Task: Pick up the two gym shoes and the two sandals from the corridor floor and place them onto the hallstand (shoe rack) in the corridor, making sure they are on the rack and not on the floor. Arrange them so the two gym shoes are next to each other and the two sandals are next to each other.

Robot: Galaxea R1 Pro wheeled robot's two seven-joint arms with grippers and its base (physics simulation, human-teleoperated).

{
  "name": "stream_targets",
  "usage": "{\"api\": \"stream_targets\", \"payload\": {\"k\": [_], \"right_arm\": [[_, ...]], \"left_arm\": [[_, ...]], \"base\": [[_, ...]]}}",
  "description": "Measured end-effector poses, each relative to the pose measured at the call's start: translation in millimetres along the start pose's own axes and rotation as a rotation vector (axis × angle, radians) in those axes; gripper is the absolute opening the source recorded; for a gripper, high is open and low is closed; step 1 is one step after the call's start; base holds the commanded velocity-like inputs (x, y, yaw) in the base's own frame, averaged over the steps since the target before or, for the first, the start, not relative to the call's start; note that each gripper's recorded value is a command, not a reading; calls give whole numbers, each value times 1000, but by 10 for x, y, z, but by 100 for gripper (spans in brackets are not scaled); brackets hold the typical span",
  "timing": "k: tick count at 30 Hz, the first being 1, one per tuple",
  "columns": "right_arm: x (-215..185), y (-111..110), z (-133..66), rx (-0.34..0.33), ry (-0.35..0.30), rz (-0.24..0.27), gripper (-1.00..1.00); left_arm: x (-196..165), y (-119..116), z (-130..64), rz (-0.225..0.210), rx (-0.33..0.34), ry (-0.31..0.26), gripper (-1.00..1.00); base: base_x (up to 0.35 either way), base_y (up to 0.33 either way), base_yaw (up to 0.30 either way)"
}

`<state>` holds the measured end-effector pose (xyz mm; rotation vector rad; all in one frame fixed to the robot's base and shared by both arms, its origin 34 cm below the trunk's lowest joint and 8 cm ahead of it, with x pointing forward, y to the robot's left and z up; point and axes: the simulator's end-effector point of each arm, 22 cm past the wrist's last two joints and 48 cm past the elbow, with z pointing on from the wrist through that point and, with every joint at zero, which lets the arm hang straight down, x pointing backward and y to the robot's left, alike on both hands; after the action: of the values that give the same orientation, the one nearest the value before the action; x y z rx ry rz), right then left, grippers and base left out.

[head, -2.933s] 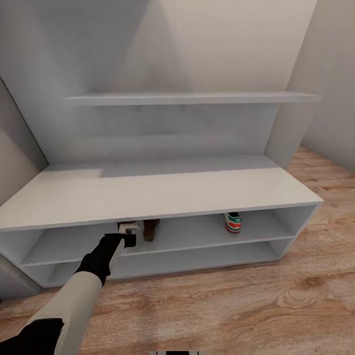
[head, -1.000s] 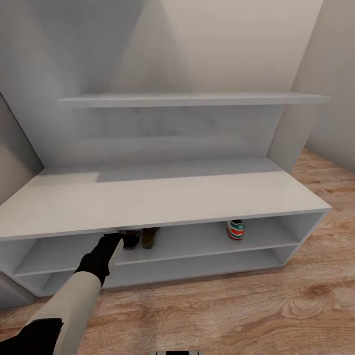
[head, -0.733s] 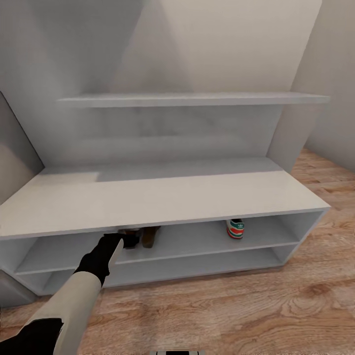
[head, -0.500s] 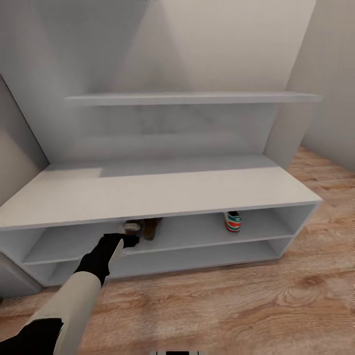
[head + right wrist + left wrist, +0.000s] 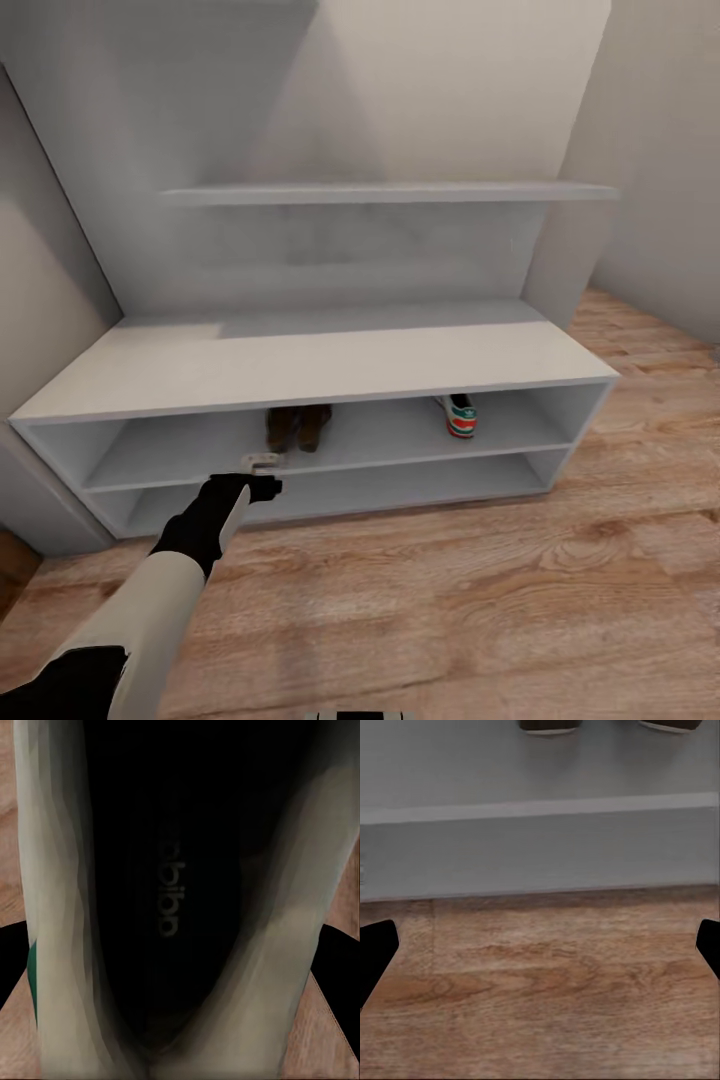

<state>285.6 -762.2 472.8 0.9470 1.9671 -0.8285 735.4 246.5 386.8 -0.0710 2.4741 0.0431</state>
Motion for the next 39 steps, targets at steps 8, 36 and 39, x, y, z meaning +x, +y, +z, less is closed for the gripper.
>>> {"api": "stream_targets", "payload": {"k": [8,36,39], "right_arm": [[5,1,0,0,1,0,-100],[150,209,-17,-38,25,-23,-100],[160,229,-19,-42,27,-25,-100]], "left_arm": [[191,39,51,-6,-3,-45,100],[1972,284,-298,72,353,-204,100],[2152,247,-388,83,411,-193,100]], "base": [[-336,0,0],[-53,0,0],[0,0,0]]}}
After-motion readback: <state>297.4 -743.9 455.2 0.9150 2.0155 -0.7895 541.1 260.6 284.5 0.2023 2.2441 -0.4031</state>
